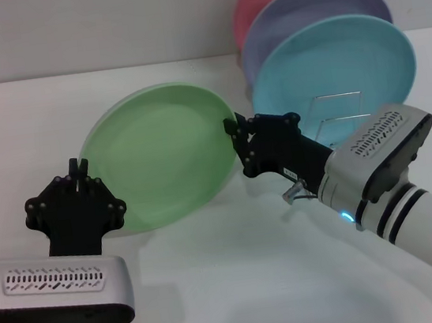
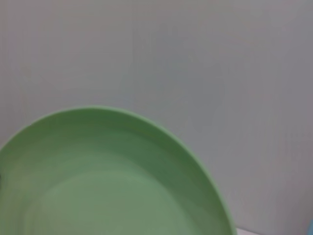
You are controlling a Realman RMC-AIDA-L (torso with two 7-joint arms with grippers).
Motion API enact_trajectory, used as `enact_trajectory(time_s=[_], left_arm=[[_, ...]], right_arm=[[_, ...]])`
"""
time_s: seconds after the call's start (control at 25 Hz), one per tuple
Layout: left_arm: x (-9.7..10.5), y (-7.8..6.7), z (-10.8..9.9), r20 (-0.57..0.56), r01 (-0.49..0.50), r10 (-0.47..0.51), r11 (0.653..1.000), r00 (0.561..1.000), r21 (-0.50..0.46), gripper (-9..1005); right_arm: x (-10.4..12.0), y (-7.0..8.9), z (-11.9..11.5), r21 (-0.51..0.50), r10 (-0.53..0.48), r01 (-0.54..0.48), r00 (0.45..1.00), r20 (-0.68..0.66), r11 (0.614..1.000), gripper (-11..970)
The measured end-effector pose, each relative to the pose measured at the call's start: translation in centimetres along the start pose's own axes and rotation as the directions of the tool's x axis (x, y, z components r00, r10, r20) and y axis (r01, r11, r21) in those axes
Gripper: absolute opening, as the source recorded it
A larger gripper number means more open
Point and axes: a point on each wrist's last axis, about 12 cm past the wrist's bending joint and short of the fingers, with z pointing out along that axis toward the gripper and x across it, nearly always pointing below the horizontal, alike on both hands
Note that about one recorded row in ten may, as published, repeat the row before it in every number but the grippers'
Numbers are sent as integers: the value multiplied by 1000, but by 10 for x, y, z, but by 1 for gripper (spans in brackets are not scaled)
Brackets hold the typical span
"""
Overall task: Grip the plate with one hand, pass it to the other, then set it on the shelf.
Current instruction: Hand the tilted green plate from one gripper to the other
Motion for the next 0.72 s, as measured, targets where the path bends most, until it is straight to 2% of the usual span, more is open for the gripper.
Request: enact_trajectory(time_s=[0.72], left_arm=[[-1,0,0,4,5,-5,1000,1000,3,28]], right_arm=[[-1,0,1,3,-9,9,1000,0,1000,41]])
